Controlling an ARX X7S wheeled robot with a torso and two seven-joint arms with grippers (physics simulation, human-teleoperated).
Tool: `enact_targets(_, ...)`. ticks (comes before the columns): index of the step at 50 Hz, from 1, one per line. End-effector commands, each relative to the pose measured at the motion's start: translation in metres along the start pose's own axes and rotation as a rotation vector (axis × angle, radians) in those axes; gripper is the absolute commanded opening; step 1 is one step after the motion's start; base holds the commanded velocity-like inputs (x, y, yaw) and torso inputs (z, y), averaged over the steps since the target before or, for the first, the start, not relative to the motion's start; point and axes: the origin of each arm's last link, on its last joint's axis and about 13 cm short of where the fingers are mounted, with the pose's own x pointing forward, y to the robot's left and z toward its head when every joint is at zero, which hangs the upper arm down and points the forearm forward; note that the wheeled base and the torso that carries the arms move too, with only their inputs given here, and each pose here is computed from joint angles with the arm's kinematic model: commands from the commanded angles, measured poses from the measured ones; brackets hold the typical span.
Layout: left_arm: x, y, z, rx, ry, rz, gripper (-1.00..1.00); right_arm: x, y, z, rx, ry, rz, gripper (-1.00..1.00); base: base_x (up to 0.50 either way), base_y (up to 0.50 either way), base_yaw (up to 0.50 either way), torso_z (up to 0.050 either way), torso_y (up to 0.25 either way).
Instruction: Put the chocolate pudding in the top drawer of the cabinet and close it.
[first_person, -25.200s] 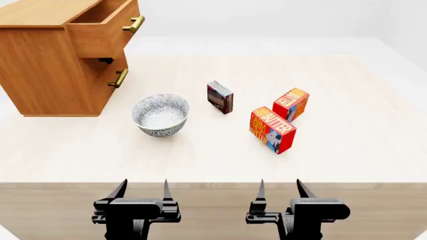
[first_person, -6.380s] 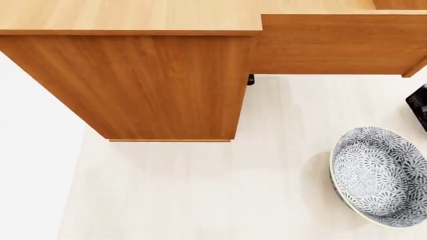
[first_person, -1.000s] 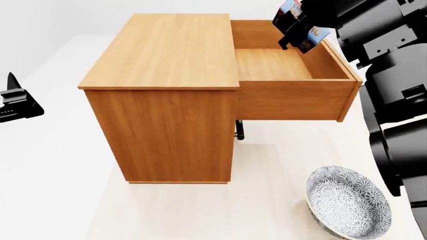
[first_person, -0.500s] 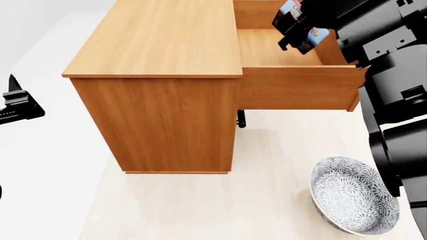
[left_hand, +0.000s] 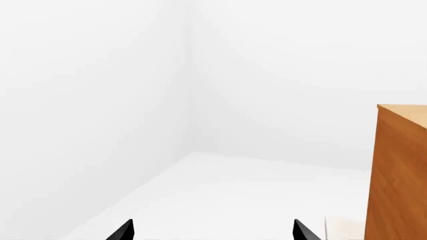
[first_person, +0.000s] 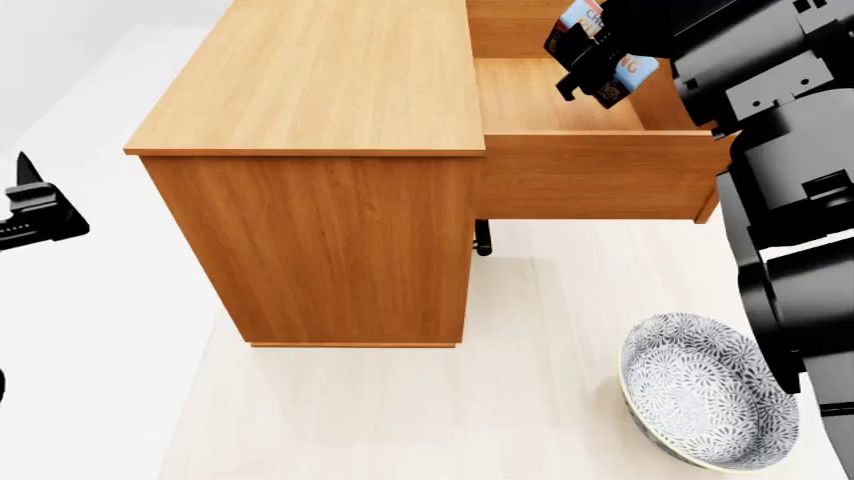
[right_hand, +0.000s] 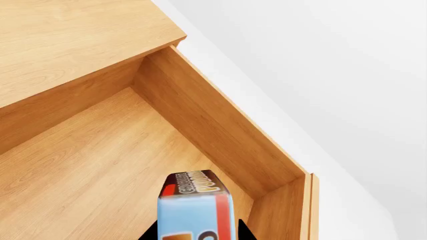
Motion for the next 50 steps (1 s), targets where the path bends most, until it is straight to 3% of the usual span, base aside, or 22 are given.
enact_targets(1, 0.0032, -0.0025, -0.0069, 0.003, 0.013, 0.002, 1.00, -0.0006, -0.0009, 0.0015, -0.014, -0.003, -0.002, -1.00, 0.00, 0.00, 0.00, 0.000, 0.000)
enact_targets(15, 0.0018, -0.0017, -0.0084, 0.002, 0.020, 0.002, 1.00, -0.0006, -0.0009, 0.0015, -0.014, -0.003, -0.002, -1.00, 0.00, 0.00, 0.00, 0.000, 0.000)
enact_targets(16, 0.0018, -0.0018, -0.0084, 0.003, 0.020, 0.002, 1.00, -0.0006, -0.0009, 0.0015, -0.014, -0.003, -0.002, 1.00, 0.00, 0.00, 0.00, 0.000, 0.000)
enact_targets(50, 0.0021, -0.0013, -0.0050, -0.017, 0.004, 0.003, 1.00, -0.0006, -0.0009, 0.0015, -0.014, -0.003, -0.002, 1.00, 0.00, 0.00, 0.00, 0.000, 0.000)
